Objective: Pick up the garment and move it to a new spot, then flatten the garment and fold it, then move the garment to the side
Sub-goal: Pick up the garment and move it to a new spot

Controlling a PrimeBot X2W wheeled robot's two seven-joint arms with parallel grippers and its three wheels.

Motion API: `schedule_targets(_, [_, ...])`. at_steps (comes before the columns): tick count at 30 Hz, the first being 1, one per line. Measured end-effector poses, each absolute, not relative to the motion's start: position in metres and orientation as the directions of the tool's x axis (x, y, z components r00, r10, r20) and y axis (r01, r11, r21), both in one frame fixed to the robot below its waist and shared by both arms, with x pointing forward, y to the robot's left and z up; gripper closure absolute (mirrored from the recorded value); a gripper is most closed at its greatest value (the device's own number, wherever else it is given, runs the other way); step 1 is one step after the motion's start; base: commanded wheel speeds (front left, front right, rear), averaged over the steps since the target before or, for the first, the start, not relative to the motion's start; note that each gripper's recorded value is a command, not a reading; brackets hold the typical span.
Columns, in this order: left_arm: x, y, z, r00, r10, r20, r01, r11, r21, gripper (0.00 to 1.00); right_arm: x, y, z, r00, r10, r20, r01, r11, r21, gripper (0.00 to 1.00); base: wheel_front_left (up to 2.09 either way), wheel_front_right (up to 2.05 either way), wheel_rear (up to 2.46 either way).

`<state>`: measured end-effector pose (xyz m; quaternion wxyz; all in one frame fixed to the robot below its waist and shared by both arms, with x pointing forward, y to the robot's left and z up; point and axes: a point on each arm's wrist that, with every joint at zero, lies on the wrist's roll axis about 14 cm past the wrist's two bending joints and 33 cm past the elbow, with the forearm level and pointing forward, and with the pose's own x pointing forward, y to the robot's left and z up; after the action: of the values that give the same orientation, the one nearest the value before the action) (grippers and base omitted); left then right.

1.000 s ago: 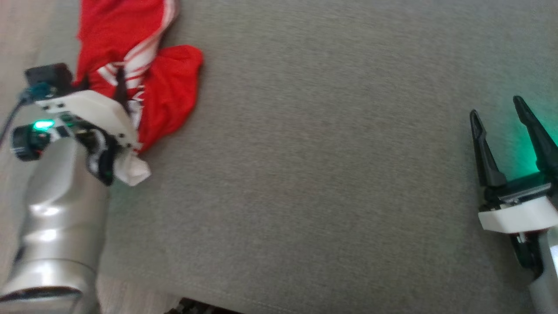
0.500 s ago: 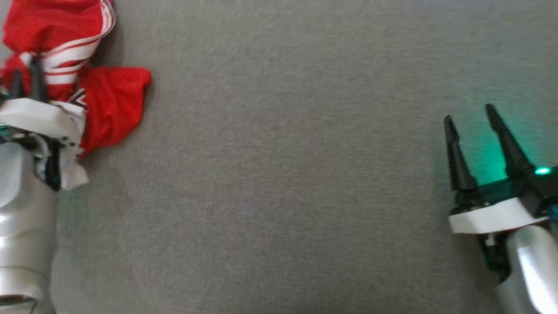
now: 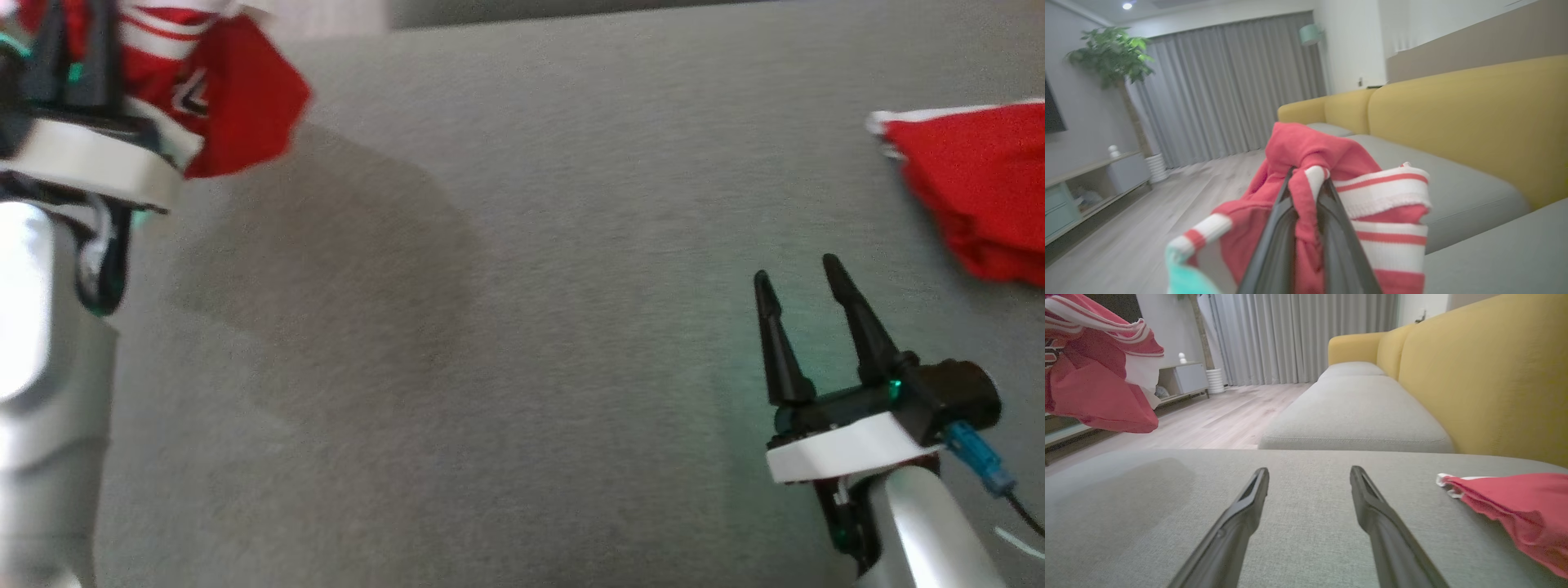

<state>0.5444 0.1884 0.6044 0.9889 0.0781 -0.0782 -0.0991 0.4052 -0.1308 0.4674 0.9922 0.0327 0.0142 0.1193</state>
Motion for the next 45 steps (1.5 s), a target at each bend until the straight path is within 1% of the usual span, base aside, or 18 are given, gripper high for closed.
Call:
schedule_targets(5, [0.528,0.111,0.643,0.897,-0.383,0.222,0.354,0.922,0.159,1.00,0.387,-0.148,0.486,0.985,0.171,0.022,-0.173,0.982,0.081,0.00,0.00,0.00,0.00])
schedule_targets(6, [0.528,0.111,0.643,0.897,-0.383,0.222,0.354,0.922,0.159,1.00,0.387,-0.148,0.486,0.985,0.171,0.022,-0.173,0.982,0.081,0.00,0.00,0.00,0.00])
schedule_targets(11, [0.503,0.043,0.675,0.802,-0.517,0.298,0.505,0.854,0.123,1.00,0.361,-0.166,0.488,0.994,0.105,0.022,-0.107,0.990,0.092,0.00,0.00,0.00,0.00])
schedule_targets(14, [0.491,0.015,0.678,0.761,-0.567,0.315,0.571,0.816,0.090,1.00,0.354,-0.173,0.492,0.997,0.076,0.033,-0.079,0.992,0.094,0.00,0.00,0.00,0.00])
schedule_targets(17, [0.483,-0.004,0.654,0.749,-0.599,0.282,0.616,0.787,0.036,1.00,0.352,-0.177,0.492,0.998,0.059,0.032,-0.062,0.993,0.102,0.00,0.00,0.00,0.00])
schedule_targets(19, [0.480,-0.012,0.621,0.756,-0.611,0.232,0.630,0.776,-0.010,1.00,0.354,-0.175,0.488,0.998,0.066,0.019,-0.067,0.992,0.105,0.00,0.00,0.00,0.00])
schedule_targets(23, [0.458,-0.026,0.529,0.765,-0.641,0.052,0.643,0.759,-0.103,1.00,0.359,-0.169,0.480,0.997,0.080,-0.001,-0.079,0.988,0.131,0.00,0.00,0.00,0.00])
schedule_targets(24, [0.449,-0.027,0.508,0.764,-0.645,0.014,0.641,0.758,-0.120,0.67,0.361,-0.168,0.479,0.997,0.083,-0.006,-0.082,0.987,0.135,0.00,0.00,0.00,0.00])
schedule_targets(25, [0.441,-0.028,0.489,0.764,-0.645,-0.022,0.637,0.759,-0.138,0.07,0.363,-0.166,0.477,0.996,0.088,-0.010,-0.085,0.987,0.138,0.00,0.00,0.00,0.00])
schedule_targets(26, [0.433,-0.028,0.472,0.760,-0.647,-0.060,0.635,0.760,-0.141,0.00,0.364,-0.164,0.475,0.995,0.095,-0.015,-0.092,0.986,0.138,0.00,0.00,0.00,0.00])
schedule_targets(28, [0.424,-0.027,0.452,0.759,-0.643,-0.103,0.629,0.765,-0.141,0.00,0.365,-0.161,0.472,0.994,0.106,-0.025,-0.101,0.985,0.141,0.00,0.00,0.00,0.00])
schedule_targets(30, [0.423,-0.025,0.448,0.771,-0.627,-0.112,0.616,0.779,-0.120,0.00,0.366,-0.159,0.471,0.993,0.112,-0.029,-0.107,0.984,0.143,0.00,0.00,0.00,0.00])
schedule_targets(31, [0.424,-0.023,0.451,0.782,-0.614,-0.104,0.605,0.789,-0.109,0.00,0.366,-0.158,0.471,0.993,0.115,-0.028,-0.110,0.984,0.143,0.00,0.00,0.00,0.00])
schedule_targets(34, [0.427,-0.017,0.485,0.825,-0.566,-0.002,0.563,0.821,-0.091,0.00,0.367,-0.157,0.474,0.993,0.117,-0.018,-0.114,0.983,0.144,0.00,0.00,0.00,0.00])
schedule_targets(35, [0.422,-0.007,0.499,0.853,-0.521,0.046,0.523,0.848,-0.086,0.00,0.367,-0.157,0.478,0.993,0.118,-0.006,-0.116,0.983,0.141,0.00,0.00,0.00,0.00])
schedule_targets(38, [0.399,0.017,0.497,0.890,-0.452,0.048,0.455,0.885,-0.096,0.00,0.362,-0.155,0.482,0.992,0.127,0.006,-0.127,0.984,0.128,0.00,0.00,0.00,0.00])
schedule_targets(41, [0.373,0.040,0.494,0.923,-0.383,0.040,0.385,0.918,-0.091,0.00,0.350,-0.149,0.479,0.990,0.143,-0.003,-0.141,0.983,0.119,0.00,0.00,0.00,0.00])
schedule_targets(45, [0.351,0.066,0.511,0.947,-0.309,0.093,0.314,0.948,-0.050,0.00,0.337,-0.141,0.477,0.986,0.168,-0.007,-0.166,0.980,0.110,0.00,0.00,0.00,0.00])
